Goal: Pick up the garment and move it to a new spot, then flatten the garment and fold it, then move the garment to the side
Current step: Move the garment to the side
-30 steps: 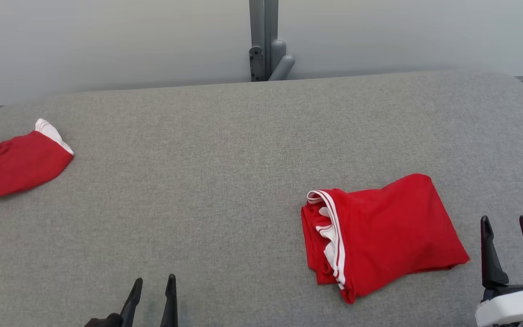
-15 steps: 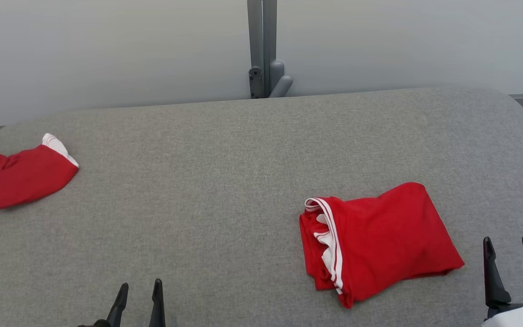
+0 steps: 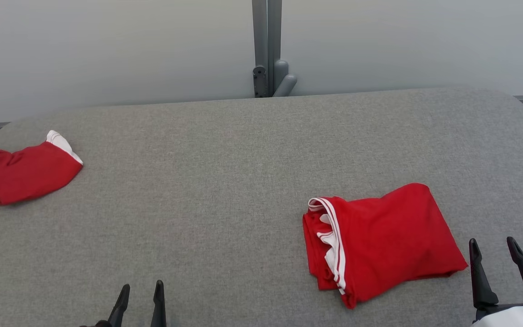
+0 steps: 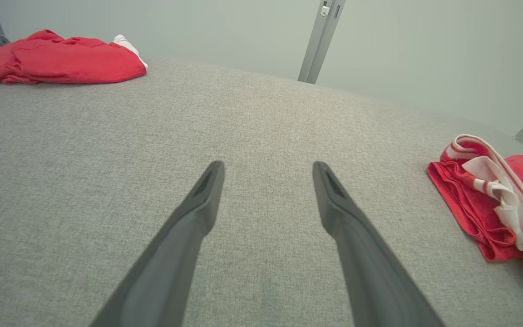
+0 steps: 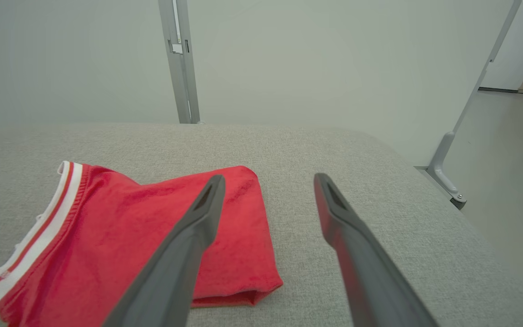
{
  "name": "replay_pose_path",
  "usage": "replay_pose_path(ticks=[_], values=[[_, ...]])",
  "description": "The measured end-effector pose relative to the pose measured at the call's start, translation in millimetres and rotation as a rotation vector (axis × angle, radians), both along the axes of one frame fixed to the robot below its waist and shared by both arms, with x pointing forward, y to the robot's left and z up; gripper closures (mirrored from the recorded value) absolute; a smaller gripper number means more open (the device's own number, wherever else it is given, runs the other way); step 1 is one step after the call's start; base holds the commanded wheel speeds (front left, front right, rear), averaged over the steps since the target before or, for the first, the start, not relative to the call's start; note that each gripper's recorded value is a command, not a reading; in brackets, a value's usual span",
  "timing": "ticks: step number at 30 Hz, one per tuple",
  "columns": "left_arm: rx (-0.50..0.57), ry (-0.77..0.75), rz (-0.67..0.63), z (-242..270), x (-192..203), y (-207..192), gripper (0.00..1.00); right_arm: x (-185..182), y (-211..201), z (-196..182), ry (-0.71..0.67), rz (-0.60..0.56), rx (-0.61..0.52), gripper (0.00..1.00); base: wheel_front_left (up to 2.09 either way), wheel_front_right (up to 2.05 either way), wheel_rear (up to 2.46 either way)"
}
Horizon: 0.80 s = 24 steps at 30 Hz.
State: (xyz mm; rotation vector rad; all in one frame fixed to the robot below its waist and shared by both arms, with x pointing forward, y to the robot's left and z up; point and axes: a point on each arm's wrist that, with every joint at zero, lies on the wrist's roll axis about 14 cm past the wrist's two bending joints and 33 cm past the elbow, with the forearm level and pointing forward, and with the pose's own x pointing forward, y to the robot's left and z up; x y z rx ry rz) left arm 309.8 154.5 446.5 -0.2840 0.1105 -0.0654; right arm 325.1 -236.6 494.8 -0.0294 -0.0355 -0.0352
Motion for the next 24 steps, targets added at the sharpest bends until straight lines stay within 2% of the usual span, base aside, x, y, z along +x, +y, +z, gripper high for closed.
replay_pose_path(ticks=[8,14,17,24], values=[[-0.003,0.012,0.006,-3.2,-2.4,1.4,0.00,3.0,1.7,-2.3,0.006,0.005,0.013,0.00,0.00,0.00,0.00],[-0.008,0.017,0.012,-4.4,-2.1,2.3,0.00,10.2,-4.4,-12.2,0.035,0.004,0.072,0.00,0.00,0.00,0.00],[-0.010,0.022,0.017,-5.6,-1.5,3.2,0.00,16.6,-11.4,-26.2,0.107,0.006,0.089,0.00,0.00,0.00,0.00],[-0.012,0.049,0.016,-12.7,7.8,3.0,0.00,59.4,-12.4,-23.9,0.264,0.066,0.100,0.00,0.00,0.00,0.00]])
